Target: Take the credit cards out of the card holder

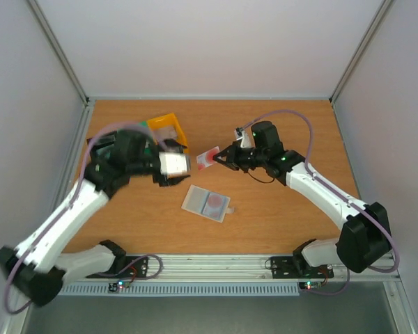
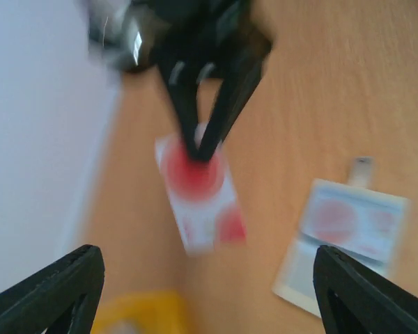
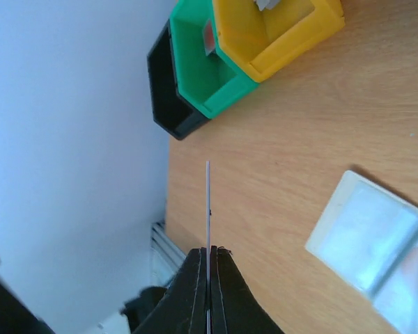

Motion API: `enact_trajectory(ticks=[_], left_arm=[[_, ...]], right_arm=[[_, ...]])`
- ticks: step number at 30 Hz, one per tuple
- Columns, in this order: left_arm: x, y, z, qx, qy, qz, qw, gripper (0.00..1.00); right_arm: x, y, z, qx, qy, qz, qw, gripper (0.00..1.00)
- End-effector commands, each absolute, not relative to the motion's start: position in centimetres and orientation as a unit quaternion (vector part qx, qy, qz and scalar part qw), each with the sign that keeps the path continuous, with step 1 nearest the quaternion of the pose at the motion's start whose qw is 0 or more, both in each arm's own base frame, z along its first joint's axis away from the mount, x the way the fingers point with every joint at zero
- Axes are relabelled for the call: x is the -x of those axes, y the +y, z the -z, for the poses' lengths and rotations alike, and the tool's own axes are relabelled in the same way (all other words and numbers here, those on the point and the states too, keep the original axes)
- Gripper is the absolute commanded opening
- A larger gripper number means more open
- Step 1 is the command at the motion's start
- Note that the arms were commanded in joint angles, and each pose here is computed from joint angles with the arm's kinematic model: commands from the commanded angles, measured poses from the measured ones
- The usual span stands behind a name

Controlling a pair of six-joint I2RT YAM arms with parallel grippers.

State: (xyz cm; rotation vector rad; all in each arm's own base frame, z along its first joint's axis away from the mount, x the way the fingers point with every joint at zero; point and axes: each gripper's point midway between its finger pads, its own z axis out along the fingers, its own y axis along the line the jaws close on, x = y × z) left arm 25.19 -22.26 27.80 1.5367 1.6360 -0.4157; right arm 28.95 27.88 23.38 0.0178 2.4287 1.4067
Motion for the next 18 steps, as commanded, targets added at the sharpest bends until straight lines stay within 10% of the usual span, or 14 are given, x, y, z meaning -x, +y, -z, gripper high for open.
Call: enact_trajectory(ticks=[1, 6, 13, 18], left_arm=[[-25.2, -25.4, -33.8, -0.666, 0.316, -0.116, 0.665, 0.84], [-21.1, -27.2, -30.9, -0.659, -0.026, -0.300, 0.690, 0.90], [-25.5, -28.9, -33.7, -0.605, -0.013, -0.377, 0.701, 0.90], [-24.9, -29.3, -32.2, -0.628, 0.017, -0.347, 0.696, 0.70]], right_arm=[[-30.9, 28.6, -26.5, -0.101, 0.814, -0.548, 0.167, 0.01], [-30.7, 27.8, -27.6, -0.122, 0.807, -0.539, 0.207, 0.01], [-29.7, 28.4, -29.5, -0.113, 0.790, -0.556, 0.233, 0.01], [-29.7, 28.6, -29.7, -0.108, 0.791, -0.554, 0.237, 0.01]])
